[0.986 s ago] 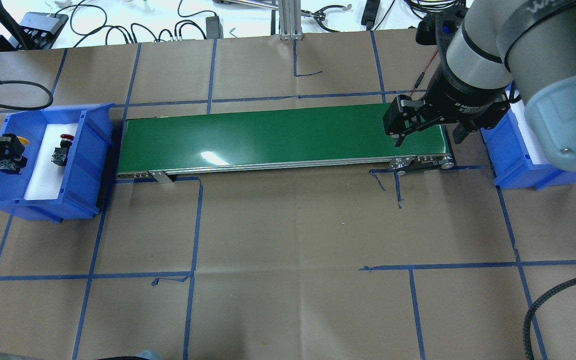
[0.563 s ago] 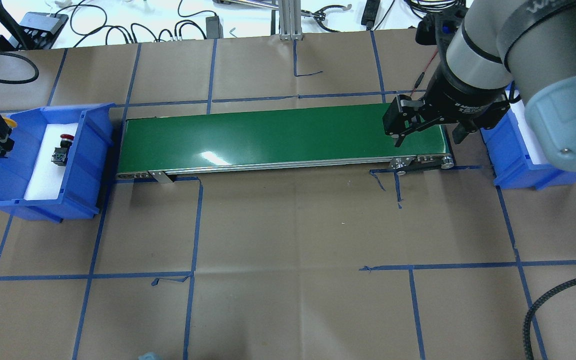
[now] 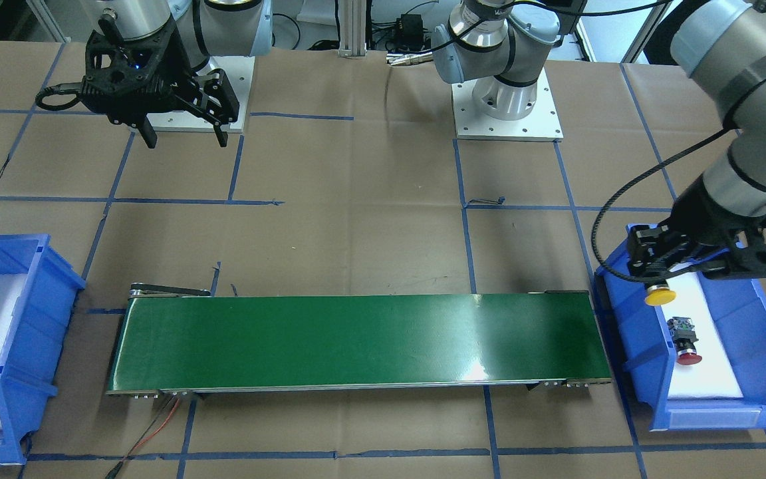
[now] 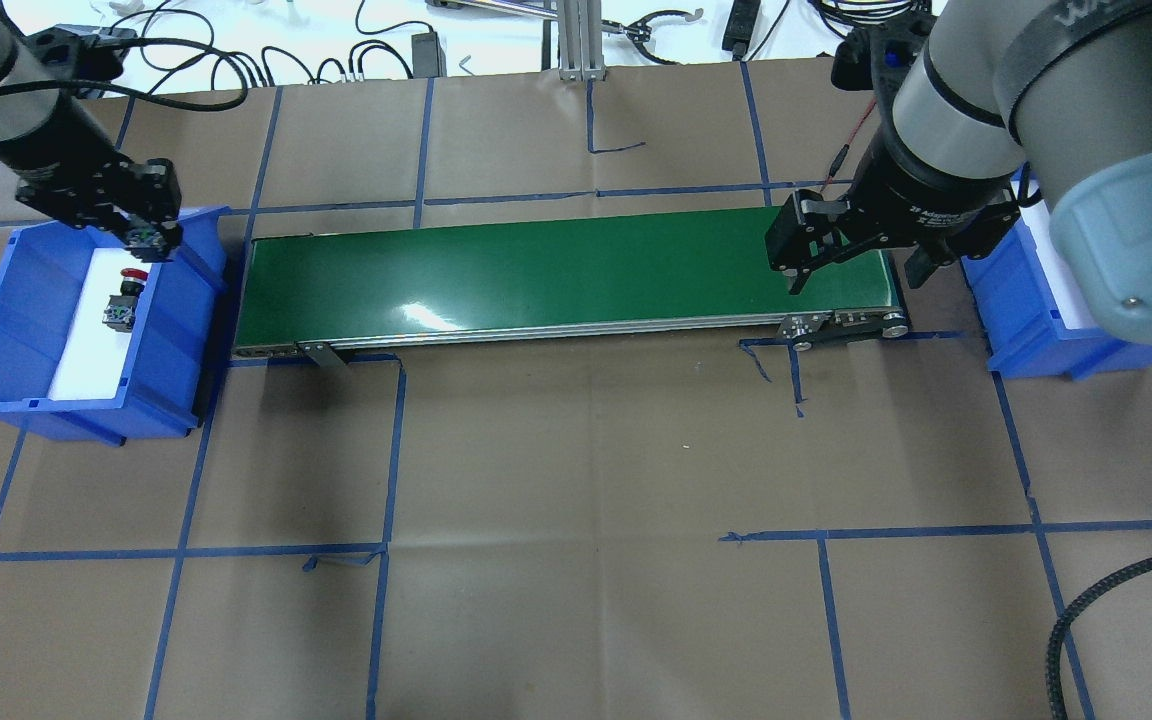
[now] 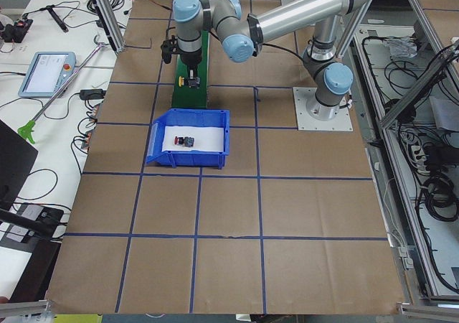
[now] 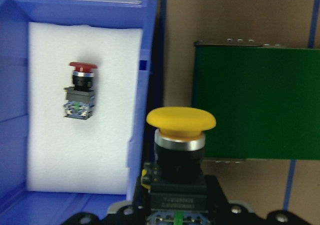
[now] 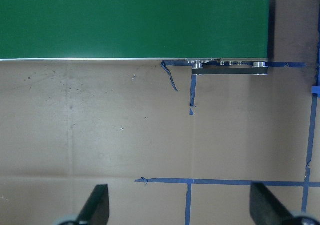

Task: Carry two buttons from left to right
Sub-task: 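Lift the yellow button out of the bin with the left gripper, then carry the yellow button onto the conveyor belt and release it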

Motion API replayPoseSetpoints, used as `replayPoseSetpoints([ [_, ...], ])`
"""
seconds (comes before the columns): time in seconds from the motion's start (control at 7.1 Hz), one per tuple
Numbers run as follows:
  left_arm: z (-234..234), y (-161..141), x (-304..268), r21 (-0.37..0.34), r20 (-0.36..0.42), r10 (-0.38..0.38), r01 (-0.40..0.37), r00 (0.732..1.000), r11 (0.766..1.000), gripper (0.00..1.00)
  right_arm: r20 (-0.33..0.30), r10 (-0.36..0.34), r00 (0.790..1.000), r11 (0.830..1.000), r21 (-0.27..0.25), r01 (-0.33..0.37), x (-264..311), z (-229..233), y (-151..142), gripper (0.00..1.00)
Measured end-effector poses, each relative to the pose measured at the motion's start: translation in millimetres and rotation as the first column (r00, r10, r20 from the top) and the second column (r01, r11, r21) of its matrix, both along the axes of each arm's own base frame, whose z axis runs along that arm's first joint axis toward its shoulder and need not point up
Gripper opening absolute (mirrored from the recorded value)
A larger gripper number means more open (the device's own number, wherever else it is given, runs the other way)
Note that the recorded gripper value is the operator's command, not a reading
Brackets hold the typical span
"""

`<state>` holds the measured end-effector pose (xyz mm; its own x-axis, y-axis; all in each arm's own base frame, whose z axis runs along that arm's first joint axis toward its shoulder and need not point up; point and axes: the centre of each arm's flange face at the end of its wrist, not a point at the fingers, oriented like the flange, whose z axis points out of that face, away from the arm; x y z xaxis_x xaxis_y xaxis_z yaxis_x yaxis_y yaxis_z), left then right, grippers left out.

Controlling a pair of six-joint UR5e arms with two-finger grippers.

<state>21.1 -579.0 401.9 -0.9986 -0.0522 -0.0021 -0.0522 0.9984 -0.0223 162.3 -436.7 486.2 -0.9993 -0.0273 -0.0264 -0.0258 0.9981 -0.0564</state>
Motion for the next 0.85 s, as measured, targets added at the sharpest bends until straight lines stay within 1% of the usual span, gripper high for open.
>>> replayPoseSetpoints([
  [0.14,-13.5,-4.1,-40.0,0.010,-0.003,-0.002,0.002,1.000,1.000,0.11,0.000,0.000,1.000,1.000,0.000,0.000,0.0,-0.1,-0.1,1.00],
  [0.42,-65.4,-18.9,-95.4,0.020,-0.005,-0.008,0.008,1.000,1.000,0.11,0.000,0.000,1.000,1.000,0.001,0.000,0.1,-0.6,-0.4,1.00],
  [0.56,-87.3,-23.2,-107.4,0.012,-0.003,-0.015,0.015,1.000,1.000,0.11,0.001,0.000,1.000,1.000,0.002,0.000,0.1,-1.1,-0.8,1.00],
  [0.85,-117.2,-25.2,-109.2,-0.004,0.000,-0.030,0.030,1.000,1.000,0.11,0.002,0.000,1.000,1.000,0.004,0.000,0.7,-1.6,-1.0,1.00],
])
